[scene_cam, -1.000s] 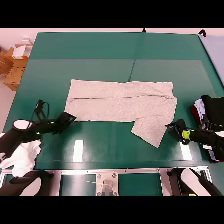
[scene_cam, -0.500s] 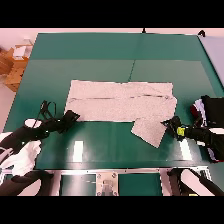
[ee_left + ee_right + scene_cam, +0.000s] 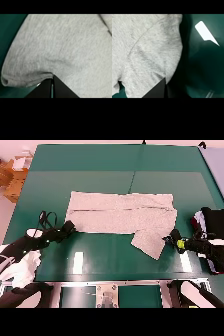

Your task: Fold the shirts.

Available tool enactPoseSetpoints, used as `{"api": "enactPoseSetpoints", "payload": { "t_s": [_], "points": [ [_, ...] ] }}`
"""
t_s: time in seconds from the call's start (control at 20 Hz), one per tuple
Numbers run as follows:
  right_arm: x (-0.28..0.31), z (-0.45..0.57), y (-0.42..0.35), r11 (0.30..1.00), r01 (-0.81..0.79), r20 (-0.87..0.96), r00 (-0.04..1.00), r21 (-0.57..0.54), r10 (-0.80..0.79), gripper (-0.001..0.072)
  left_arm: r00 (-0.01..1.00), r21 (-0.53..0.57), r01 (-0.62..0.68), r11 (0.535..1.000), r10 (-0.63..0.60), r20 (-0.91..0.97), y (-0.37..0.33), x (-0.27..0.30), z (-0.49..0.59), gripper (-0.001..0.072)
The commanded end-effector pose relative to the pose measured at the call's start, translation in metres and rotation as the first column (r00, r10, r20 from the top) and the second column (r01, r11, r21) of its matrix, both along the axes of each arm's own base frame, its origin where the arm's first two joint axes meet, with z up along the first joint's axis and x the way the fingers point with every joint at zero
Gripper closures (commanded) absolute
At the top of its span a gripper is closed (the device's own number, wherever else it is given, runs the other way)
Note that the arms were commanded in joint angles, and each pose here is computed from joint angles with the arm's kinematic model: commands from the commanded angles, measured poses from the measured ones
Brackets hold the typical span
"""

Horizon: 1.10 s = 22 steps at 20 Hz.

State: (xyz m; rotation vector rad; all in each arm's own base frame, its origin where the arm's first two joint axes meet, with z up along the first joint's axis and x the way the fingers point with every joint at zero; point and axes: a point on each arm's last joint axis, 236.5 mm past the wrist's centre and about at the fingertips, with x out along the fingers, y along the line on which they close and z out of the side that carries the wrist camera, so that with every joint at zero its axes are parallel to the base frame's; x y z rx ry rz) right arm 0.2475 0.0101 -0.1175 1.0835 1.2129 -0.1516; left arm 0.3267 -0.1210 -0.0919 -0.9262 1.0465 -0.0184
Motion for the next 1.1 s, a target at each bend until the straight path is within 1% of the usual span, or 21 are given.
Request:
{"api": "enactPoseSetpoints", "payload": {
  "t_s": [0.0,0.1,0.25,0.3,0.4,0.5,0.6,0.75,0.85,1.05],
  "points": [
    [0.002,0.018,0.010,0.996,-0.070,0.006,0.998,0.048,0.069,0.0699,0.986,0.023,0.166,0.986,-0.166,0.024,-0.013,-0.004,0.022,0.0685],
    [-0.006,0.023,0.012,0.994,-0.089,-0.041,0.995,0.066,0.092,0.0700,0.973,0.052,0.229,0.972,-0.230,0.005,-0.011,-0.015,0.037,0.0685],
    [-0.030,0.019,0.011,0.991,-0.114,-0.155,0.980,0.065,0.123,0.0700,0.956,0.184,0.288,0.940,-0.274,-0.102,0.014,-0.043,0.037,0.0685],
    [-0.036,0.018,0.009,0.991,-0.127,-0.174,0.976,0.050,0.134,0.0700,0.950,0.208,0.306,0.929,-0.285,-0.124,0.018,-0.049,0.036,0.0685],
    [-0.044,0.024,0.000,0.989,-0.149,-0.202,0.968,0.004,0.147,0.0700,0.938,0.204,0.340,0.918,-0.316,-0.142,0.016,-0.054,0.040,0.0685],
    [-0.043,0.039,-0.015,0.984,-0.166,-0.209,0.967,-0.064,0.150,0.0700,0.928,0.225,0.367,0.902,-0.341,-0.148,0.019,-0.052,0.049,0.0685],
    [-0.028,0.060,-0.029,0.978,-0.162,-0.160,0.977,-0.131,0.140,0.0700,0.927,0.258,0.375,0.890,-0.353,-0.129,0.022,-0.044,0.061,0.0685],
    [0.013,0.097,-0.028,0.982,-0.134,-0.004,0.991,-0.130,0.135,0.0700,0.939,0.285,0.339,0.897,-0.340,-0.048,0.022,-0.017,0.084,0.0685],
    [0.046,0.121,-0.025,0.984,-0.121,0.105,0.985,-0.130,0.135,0.0699,0.937,0.281,0.341,0.897,-0.349,-0.025,0.018,0.003,0.094,0.0684],
    [0.115,0.149,-0.029,0.976,-0.107,0.231,0.961,-0.190,0.150,0.0699,0.929,0.281,0.349,0.894,-0.368,0.020,0.009,0.060,0.109,0.0684]
  ]
}}
